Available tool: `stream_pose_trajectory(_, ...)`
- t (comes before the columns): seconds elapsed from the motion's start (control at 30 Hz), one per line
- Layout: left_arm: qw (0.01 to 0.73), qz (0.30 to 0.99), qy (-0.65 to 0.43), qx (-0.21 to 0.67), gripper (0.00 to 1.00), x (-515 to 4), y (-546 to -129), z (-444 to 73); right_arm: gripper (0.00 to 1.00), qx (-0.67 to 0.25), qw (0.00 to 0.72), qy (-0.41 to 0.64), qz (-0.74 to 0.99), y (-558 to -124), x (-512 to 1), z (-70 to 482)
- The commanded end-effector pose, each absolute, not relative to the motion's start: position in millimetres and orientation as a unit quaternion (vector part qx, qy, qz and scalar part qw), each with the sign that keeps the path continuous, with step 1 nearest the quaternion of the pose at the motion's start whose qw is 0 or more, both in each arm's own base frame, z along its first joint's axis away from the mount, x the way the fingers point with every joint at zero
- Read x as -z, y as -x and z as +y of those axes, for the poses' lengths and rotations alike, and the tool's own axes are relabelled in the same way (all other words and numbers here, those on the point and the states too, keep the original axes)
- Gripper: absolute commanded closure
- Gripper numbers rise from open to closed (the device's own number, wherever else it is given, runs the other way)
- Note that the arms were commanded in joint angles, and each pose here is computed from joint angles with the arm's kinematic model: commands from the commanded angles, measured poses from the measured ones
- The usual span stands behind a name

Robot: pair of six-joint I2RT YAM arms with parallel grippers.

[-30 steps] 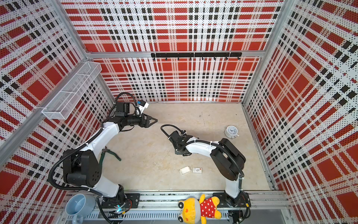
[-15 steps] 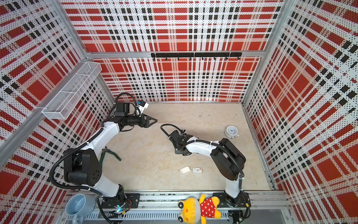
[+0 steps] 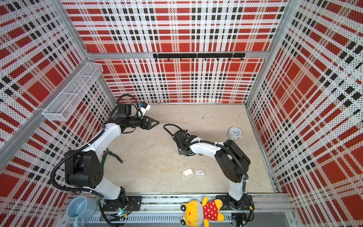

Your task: Load the staples into the stapler

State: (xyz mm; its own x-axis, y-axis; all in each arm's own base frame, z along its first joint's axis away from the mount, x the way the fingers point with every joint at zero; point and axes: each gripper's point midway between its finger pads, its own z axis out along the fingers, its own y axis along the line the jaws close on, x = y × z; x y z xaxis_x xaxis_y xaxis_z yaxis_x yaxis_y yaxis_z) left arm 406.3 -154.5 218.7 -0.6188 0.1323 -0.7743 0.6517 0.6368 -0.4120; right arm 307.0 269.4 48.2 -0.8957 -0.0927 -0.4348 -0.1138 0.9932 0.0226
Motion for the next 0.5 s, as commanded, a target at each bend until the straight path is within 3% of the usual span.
stream_pose_trajectory(0.0, 0.370, 0.823, -0.240, 0.358, 0.22, -223.9, -409.3, -152.8, 0.95, -0.038, 0.247, 0.055, 0.967, -315.7, -63.9, 273.7)
stream_pose_trajectory(0.47, 0.370, 0.822, -0.242, 0.358, 0.22, -224.2, -407.7, -152.2, 0.96, -0.037, 0.231, 0.050, 0.971, -310.8, -50.6, 271.7)
